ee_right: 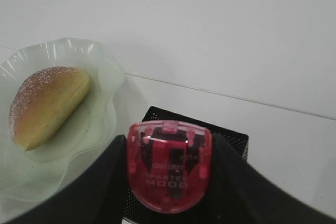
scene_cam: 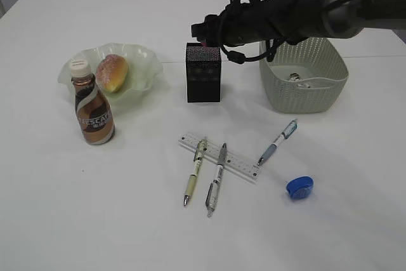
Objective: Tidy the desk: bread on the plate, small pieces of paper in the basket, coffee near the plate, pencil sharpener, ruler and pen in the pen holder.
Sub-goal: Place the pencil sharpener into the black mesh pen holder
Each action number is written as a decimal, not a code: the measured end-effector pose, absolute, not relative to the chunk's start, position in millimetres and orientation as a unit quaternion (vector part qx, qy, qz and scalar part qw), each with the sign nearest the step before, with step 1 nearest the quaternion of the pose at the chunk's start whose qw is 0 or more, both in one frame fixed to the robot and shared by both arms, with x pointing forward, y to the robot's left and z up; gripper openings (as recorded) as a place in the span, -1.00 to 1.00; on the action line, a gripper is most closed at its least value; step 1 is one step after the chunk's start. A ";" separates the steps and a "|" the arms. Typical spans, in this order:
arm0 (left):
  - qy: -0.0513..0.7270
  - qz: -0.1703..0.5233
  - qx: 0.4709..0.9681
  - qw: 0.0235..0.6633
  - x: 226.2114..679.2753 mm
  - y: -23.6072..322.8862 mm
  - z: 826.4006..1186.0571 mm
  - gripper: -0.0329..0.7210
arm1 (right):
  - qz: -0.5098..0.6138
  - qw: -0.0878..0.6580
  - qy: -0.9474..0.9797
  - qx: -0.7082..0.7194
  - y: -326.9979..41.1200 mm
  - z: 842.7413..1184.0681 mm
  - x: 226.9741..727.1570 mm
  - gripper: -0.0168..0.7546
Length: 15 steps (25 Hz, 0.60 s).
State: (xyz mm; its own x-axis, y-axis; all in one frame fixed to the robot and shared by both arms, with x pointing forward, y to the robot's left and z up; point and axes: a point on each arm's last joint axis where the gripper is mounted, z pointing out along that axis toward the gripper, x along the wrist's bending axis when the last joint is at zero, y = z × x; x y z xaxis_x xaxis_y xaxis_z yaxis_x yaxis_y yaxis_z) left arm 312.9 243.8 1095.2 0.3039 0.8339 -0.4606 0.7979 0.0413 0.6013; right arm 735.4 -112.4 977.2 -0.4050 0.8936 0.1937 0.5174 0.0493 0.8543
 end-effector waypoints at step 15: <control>0.590 0.022 0.692 0.416 312.9 243.8 1095.2 -0.24 | 0.465 0.189 0.704 0.503 -110.6 976.4 733.7 0.15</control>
